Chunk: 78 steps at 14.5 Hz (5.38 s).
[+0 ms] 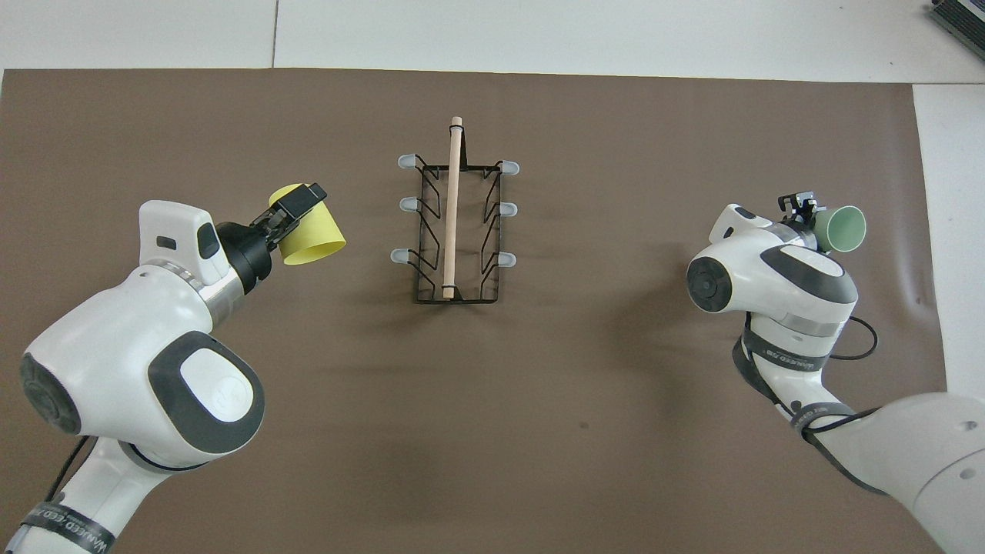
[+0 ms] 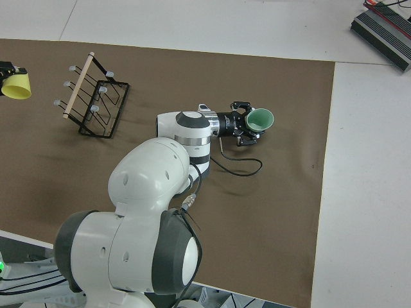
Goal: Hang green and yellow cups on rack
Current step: 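Carry the yellow cup toward the rack while the right gripper carries the green cup, then hang the yellow cup on a peg while the right gripper nears the rack, then lower the green cup onto a rack peg with the right gripper while the left withdraws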
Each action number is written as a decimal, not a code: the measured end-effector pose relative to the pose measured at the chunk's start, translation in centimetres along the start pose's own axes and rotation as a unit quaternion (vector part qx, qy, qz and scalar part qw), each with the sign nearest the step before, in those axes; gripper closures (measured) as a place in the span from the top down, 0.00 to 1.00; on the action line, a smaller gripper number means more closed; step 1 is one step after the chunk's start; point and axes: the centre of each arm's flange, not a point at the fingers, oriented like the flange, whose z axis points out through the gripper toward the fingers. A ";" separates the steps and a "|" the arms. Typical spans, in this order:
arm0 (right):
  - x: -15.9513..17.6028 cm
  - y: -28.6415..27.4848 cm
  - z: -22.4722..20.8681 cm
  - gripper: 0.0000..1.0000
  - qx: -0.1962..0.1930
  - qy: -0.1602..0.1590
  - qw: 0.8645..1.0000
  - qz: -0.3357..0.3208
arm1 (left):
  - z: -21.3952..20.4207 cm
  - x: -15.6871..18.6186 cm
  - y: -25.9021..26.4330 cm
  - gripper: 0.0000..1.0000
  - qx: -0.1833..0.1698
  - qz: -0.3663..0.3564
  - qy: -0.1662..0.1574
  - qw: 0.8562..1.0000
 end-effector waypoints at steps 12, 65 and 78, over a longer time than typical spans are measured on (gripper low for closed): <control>-8.3 3.2 -15.2 0.66 0.125 0.282 0.933 0.186 | 4.2 -6.0 2.9 0.67 -0.029 0.056 0.092 0.994; 6.4 0.2 -31.0 0.66 0.082 0.816 0.315 0.477 | -3.1 16.6 1.6 1.00 0.133 0.301 -0.184 0.926; 11.5 -0.6 -27.4 0.66 0.072 0.833 0.304 0.457 | -14.0 16.7 4.6 1.00 0.232 0.347 -0.297 0.859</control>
